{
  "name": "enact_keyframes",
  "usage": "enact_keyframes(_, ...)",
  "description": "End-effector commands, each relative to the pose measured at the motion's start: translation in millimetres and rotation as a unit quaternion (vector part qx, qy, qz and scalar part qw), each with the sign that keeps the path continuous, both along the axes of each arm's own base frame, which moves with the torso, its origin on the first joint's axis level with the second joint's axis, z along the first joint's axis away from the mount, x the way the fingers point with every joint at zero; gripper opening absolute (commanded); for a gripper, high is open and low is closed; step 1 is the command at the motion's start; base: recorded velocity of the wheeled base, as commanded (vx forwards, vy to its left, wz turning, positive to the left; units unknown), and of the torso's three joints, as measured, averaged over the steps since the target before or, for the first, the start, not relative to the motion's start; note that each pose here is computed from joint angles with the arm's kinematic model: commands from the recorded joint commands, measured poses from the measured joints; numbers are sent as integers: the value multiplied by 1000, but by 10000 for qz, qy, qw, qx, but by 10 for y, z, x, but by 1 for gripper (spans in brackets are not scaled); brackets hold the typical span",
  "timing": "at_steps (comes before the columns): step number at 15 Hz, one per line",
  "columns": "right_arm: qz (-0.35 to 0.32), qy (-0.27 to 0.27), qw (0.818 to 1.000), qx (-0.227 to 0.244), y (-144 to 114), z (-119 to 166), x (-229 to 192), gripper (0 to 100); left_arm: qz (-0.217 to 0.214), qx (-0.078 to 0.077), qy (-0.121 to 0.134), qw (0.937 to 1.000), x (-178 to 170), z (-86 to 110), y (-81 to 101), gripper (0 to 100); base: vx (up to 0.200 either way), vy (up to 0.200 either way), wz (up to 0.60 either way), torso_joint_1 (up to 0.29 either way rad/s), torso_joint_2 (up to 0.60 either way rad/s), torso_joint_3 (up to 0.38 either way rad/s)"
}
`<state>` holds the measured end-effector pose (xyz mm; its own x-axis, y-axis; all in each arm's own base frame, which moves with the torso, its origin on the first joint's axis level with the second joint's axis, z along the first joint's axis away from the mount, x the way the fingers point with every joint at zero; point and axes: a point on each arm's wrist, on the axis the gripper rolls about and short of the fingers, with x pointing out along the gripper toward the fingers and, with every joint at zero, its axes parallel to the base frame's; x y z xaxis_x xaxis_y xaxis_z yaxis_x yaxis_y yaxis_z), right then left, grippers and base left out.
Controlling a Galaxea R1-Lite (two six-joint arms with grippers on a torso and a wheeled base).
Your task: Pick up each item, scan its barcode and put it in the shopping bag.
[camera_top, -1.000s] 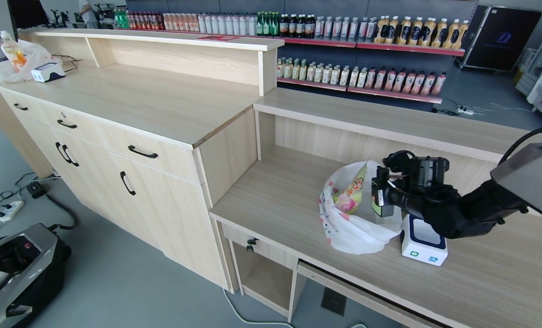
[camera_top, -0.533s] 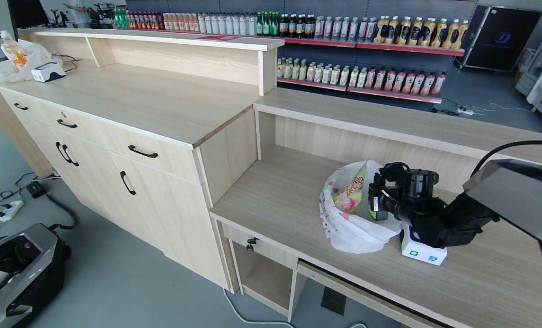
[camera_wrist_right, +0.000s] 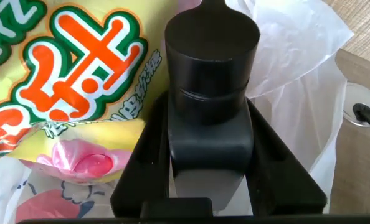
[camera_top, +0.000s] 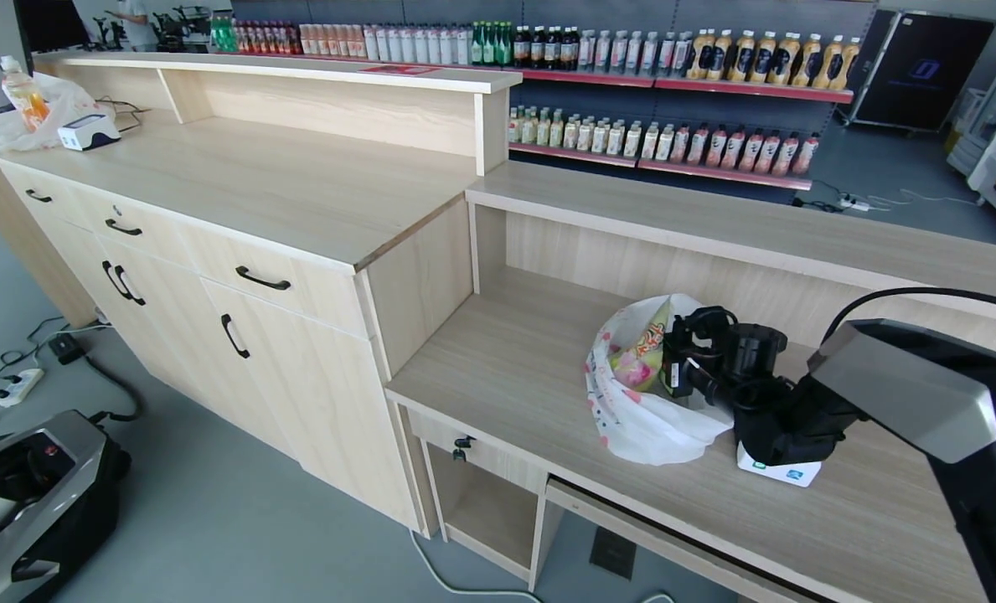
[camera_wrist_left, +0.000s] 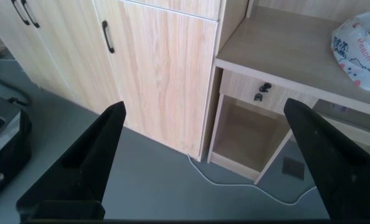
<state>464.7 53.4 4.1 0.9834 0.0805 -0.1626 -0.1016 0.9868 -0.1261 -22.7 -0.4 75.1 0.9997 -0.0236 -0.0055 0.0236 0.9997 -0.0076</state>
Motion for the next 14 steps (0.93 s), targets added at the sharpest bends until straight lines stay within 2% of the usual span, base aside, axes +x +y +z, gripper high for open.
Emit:
enact_keyframes(1,5,102,9999,-20,6,-192,29,0,3,-1,3,10000,0,0,0,100,0,0,0,0,0,0)
enact_keyframes(3,5,72,10000,-17,6,-290,27,0,3,-1,3,10000,0,0,0,100,0,0,0,0,0,0)
enact_keyframes(8,12,57,10000,-7,-27,-313,33,0,3,-1,3,10000,0,0,0,100,0,0,0,0,0,0)
enact_keyframes(9,58,42,10000,-3,-39,-295,33,100,3,-1,3,10000,0,0,0,100,0,0,0,0,0,0)
enact_keyframes(11,58,-49,10000,10,-59,-191,39,100,3,-1,3,10000,0,0,0,100,0,0,0,0,0,0)
enact_keyframes(14,48,-223,9997,42,-68,135,21,100,3,-1,3,10000,0,0,0,100,0,0,0,0,0,0)
